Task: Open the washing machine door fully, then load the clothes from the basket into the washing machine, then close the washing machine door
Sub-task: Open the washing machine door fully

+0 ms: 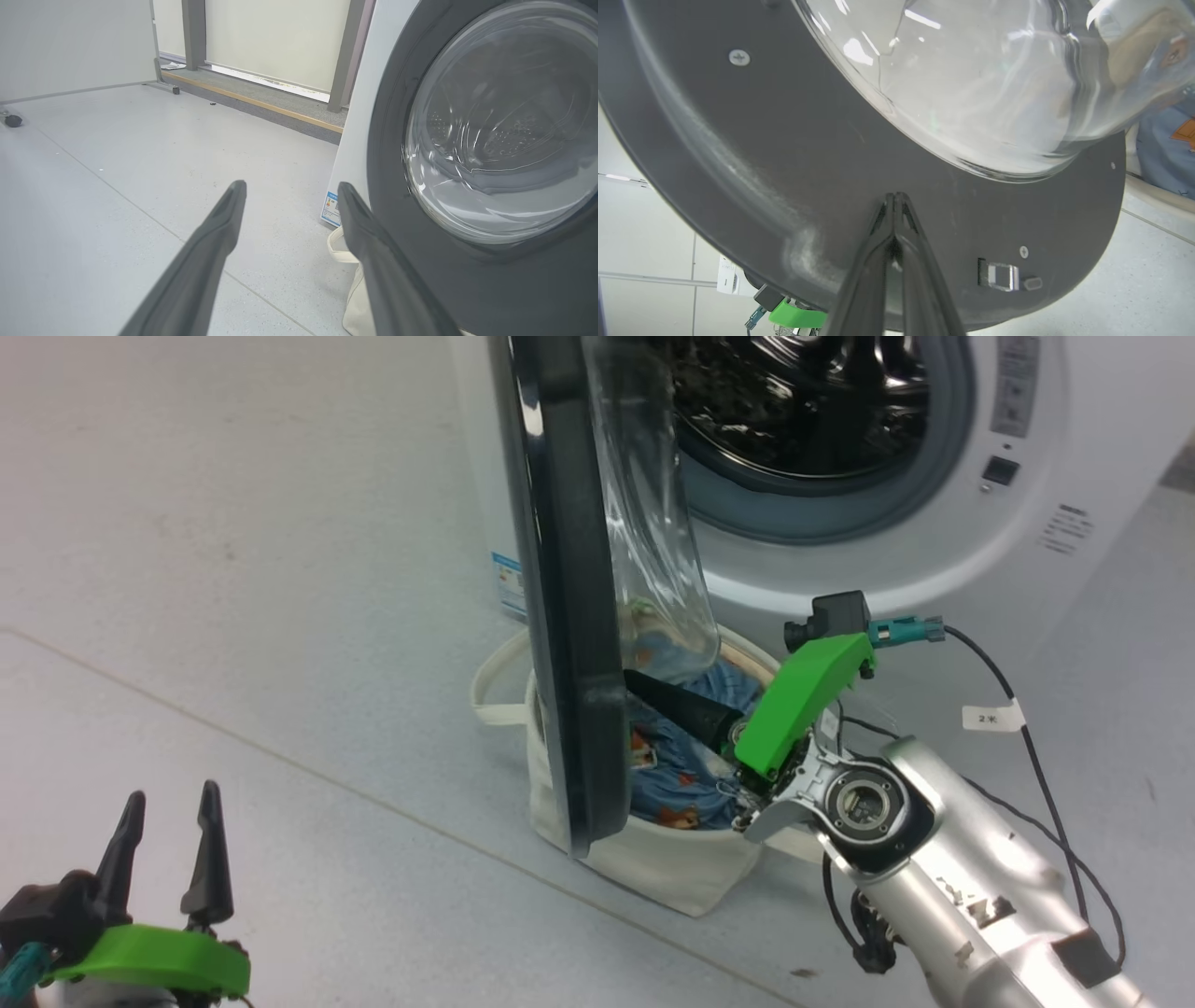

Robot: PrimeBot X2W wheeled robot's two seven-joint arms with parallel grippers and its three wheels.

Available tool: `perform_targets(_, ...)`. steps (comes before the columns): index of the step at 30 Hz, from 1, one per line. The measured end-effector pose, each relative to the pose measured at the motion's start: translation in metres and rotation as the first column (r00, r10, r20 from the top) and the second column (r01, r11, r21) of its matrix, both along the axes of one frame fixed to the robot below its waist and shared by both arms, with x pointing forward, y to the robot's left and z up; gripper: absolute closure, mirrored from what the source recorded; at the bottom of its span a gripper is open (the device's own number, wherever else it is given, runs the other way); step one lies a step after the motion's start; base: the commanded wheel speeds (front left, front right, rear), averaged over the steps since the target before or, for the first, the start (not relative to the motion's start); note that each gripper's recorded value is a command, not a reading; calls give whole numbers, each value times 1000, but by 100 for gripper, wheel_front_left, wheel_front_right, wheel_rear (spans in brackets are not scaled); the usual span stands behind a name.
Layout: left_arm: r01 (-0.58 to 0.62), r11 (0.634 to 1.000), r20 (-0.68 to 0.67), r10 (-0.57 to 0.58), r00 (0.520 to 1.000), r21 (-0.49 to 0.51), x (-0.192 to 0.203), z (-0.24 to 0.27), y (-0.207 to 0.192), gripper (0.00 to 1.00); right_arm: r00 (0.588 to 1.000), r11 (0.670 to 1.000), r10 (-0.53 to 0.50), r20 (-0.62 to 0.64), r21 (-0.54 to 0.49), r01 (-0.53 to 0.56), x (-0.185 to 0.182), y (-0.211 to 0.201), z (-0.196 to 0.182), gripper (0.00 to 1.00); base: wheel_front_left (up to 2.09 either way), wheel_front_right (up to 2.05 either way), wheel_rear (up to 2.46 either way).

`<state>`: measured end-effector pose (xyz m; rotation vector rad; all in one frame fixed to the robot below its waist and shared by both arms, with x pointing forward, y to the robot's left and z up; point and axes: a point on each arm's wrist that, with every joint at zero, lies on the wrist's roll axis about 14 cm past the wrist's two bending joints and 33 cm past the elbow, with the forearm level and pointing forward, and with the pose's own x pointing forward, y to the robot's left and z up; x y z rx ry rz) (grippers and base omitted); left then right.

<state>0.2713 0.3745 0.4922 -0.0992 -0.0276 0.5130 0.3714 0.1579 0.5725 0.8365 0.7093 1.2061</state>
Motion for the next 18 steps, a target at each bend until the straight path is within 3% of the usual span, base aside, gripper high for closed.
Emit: perform_targets(18, -198, 980, -29, 198, 980, 12, -68, -3, 41, 0, 988, 988, 153, -10, 23, -153, -38, 58, 1, 100, 0, 0, 0)
